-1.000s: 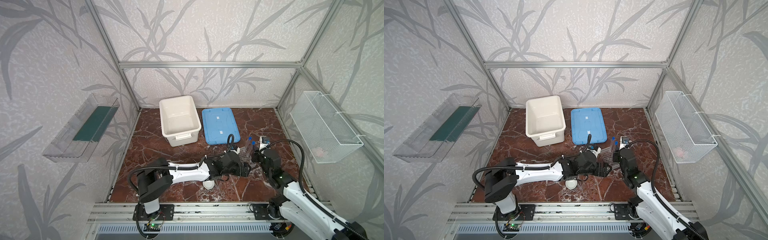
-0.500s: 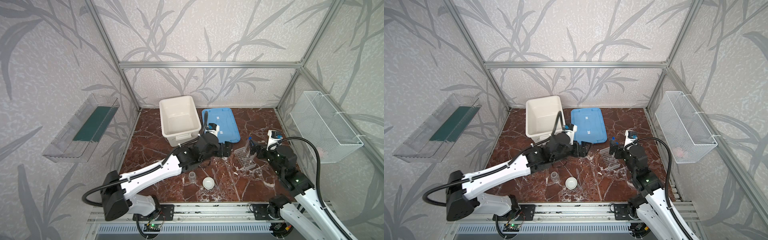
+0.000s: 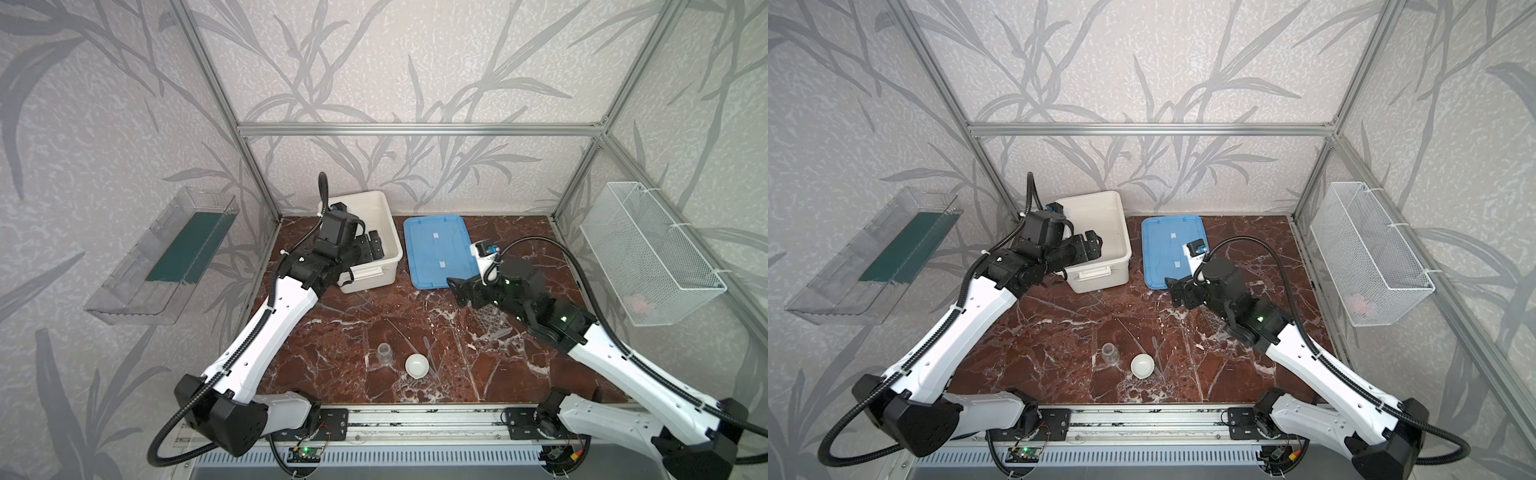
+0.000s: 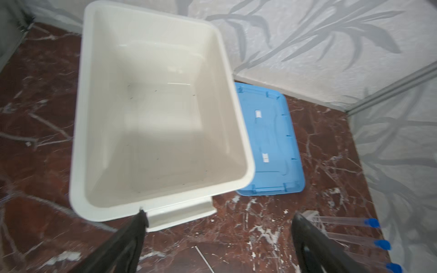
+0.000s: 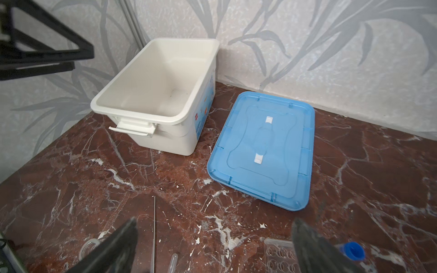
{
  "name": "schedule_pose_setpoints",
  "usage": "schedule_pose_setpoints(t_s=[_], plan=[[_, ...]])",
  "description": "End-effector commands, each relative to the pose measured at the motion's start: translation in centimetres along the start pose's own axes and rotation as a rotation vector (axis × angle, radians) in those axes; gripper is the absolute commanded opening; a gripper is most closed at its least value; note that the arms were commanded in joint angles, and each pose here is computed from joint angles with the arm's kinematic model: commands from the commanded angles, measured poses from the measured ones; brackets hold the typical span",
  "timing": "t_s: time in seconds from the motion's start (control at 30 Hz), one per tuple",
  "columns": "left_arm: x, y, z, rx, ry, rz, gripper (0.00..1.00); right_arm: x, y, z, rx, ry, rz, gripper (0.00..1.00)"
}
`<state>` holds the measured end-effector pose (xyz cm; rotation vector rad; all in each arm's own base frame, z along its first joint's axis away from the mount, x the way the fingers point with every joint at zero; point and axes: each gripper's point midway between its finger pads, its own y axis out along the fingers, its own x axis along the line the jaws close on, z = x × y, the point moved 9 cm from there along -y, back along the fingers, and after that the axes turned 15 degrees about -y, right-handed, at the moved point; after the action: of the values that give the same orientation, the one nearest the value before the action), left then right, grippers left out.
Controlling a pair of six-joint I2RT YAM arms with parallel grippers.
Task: Organize the chemistry lab equipment
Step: 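Release the tube with the right gripper while the left gripper moves toward the white bin, then lower the left gripper onto the white bin's near rim and close it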
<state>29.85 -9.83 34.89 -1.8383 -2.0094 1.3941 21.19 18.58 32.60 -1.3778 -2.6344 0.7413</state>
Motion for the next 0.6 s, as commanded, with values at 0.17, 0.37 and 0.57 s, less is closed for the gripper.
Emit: schedule_pose_setpoints(t_s=[0.17, 0.37, 0.57], plan=[[4.2, 3.7, -4.1, 0.050, -0.035, -0.298, 0.93, 4.5, 4.0, -2.8, 0.006, -0.057, -0.073, 0.99], [4.9, 7.3, -5.9, 0.003, -0.002, -0.442, 0.86, 5.1, 5.5, -2.2, 0.013, -0.026, -0.092, 0.99], [6.0, 11.4, -7.6, -0.037, 0.048, -0.639, 0.76, 5.0, 5.3, -1.5, 0.002, -0.020, -0.080, 0.99]])
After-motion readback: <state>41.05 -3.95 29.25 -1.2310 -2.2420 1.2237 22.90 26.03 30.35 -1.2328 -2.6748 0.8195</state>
